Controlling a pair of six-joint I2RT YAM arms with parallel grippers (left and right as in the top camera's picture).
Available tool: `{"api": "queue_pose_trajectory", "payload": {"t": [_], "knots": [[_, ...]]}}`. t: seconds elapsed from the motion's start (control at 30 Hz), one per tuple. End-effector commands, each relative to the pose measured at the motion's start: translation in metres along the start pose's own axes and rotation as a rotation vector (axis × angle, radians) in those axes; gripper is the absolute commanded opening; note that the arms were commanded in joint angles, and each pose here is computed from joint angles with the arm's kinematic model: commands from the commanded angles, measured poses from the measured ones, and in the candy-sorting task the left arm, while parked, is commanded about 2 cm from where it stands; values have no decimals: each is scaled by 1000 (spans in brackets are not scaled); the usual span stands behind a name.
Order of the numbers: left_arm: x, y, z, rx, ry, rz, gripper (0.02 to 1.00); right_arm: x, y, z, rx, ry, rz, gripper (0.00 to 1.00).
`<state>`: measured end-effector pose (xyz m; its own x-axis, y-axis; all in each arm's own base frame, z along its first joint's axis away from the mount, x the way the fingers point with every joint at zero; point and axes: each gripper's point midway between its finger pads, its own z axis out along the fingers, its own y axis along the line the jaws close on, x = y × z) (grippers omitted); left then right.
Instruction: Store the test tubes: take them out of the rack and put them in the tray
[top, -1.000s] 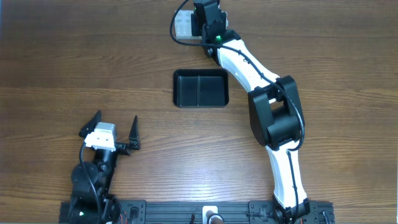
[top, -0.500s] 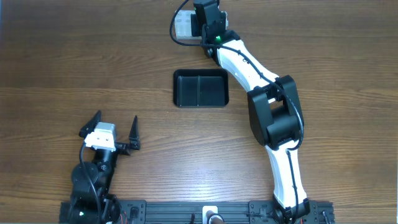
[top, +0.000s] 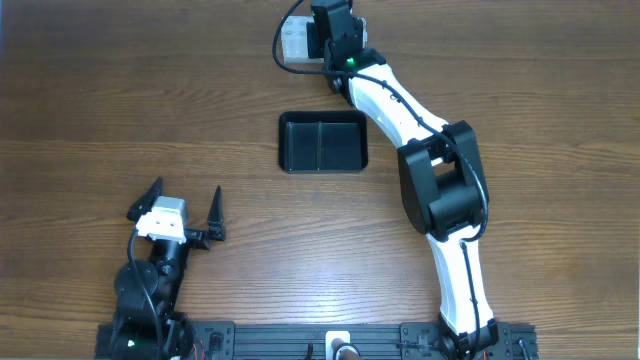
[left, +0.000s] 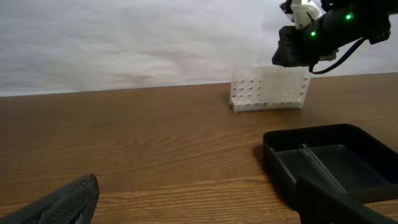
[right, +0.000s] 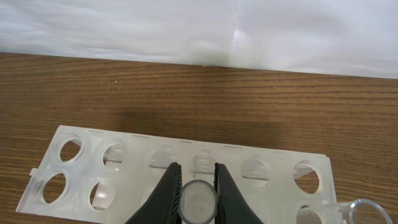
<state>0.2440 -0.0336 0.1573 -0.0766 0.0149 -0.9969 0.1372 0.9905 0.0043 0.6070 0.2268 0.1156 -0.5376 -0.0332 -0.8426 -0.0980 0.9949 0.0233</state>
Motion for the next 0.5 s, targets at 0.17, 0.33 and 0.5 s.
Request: {"api": "queue_pose_trajectory", "payload": {"t": [0.17, 0.33, 0.5], "knots": [[1, -1, 0, 8, -3, 10, 1000, -55, 3, -29, 2, -112, -16, 73], [1, -1, 0, 8, -3, 10, 1000, -98, 0, -63, 2, -199, -7, 75], [1, -1, 0, 8, -3, 10, 1000, -146, -8, -113, 11, -303, 1, 80]]}}
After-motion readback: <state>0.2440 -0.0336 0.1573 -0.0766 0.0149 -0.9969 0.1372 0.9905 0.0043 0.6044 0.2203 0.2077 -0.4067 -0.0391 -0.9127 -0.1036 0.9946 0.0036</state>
